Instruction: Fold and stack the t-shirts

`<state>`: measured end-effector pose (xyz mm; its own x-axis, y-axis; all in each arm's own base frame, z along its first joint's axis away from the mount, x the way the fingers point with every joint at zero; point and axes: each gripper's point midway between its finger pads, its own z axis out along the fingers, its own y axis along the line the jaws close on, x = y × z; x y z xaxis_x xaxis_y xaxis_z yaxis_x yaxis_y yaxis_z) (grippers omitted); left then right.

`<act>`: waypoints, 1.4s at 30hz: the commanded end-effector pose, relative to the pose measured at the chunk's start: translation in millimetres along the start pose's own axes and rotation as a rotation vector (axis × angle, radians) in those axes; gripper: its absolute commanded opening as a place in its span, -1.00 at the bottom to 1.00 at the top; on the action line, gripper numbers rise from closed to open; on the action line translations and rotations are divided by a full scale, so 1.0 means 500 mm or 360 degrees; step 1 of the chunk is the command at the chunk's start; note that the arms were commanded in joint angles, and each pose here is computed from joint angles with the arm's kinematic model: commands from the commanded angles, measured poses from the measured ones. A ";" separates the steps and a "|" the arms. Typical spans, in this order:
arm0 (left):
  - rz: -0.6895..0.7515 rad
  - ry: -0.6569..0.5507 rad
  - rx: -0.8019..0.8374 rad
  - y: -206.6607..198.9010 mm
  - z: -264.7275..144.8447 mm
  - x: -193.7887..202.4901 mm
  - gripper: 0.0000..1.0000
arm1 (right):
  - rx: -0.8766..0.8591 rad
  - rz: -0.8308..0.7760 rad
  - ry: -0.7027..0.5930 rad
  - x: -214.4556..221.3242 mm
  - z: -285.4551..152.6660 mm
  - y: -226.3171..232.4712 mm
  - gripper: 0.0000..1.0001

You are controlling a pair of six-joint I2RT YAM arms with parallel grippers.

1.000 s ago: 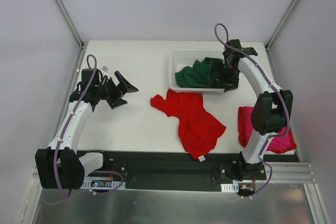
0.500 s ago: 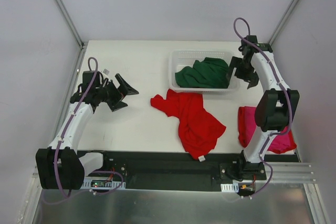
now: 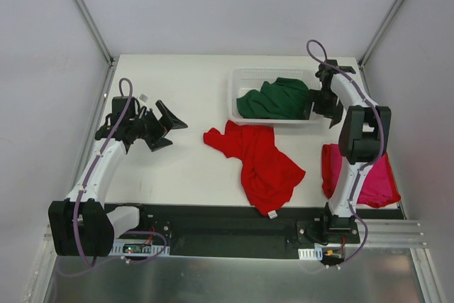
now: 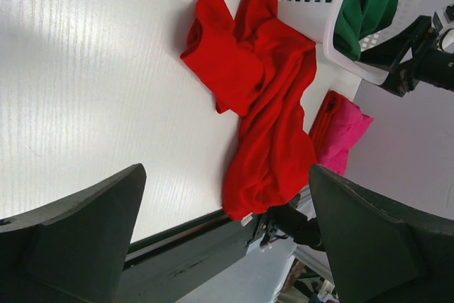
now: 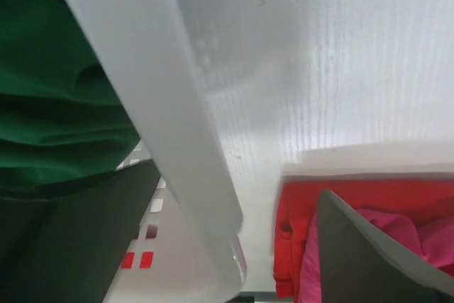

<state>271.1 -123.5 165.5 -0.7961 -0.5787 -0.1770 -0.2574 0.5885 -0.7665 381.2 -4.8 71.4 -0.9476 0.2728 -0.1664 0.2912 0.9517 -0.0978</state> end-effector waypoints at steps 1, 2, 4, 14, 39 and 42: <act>0.0020 -0.0017 0.0044 -0.013 -0.006 0.007 0.98 | -0.0106 0.0012 -0.0106 -0.054 -0.020 0.029 0.13; 0.0015 -0.0017 0.0040 -0.011 -0.006 0.009 0.99 | -0.0124 0.0037 -0.0130 -0.066 -0.029 0.031 -0.38; 0.0011 -0.0027 0.0037 -0.009 -0.007 0.009 0.99 | -0.0142 0.0113 -0.0130 -0.072 -0.033 0.037 -0.97; -0.0001 -0.0036 0.0034 -0.009 -0.009 0.010 0.99 | -0.0073 0.0533 -0.0034 -0.061 -0.035 -0.017 -0.97; 0.0003 -0.0071 0.0084 -0.006 -0.043 0.049 0.99 | -0.0395 0.1891 0.0099 -0.128 -0.059 -0.044 -0.97; 0.0000 -0.0072 0.0082 -0.006 -0.047 0.053 0.99 | -0.0430 0.2002 0.0008 -0.149 -0.069 -0.052 -0.97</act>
<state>244.2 -125.4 175.9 -0.7688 -0.6051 -0.2070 -0.2286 0.5623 -0.7947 418.4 -34.5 90.2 -0.2877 0.9576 -0.0155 0.9338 0.2841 0.2173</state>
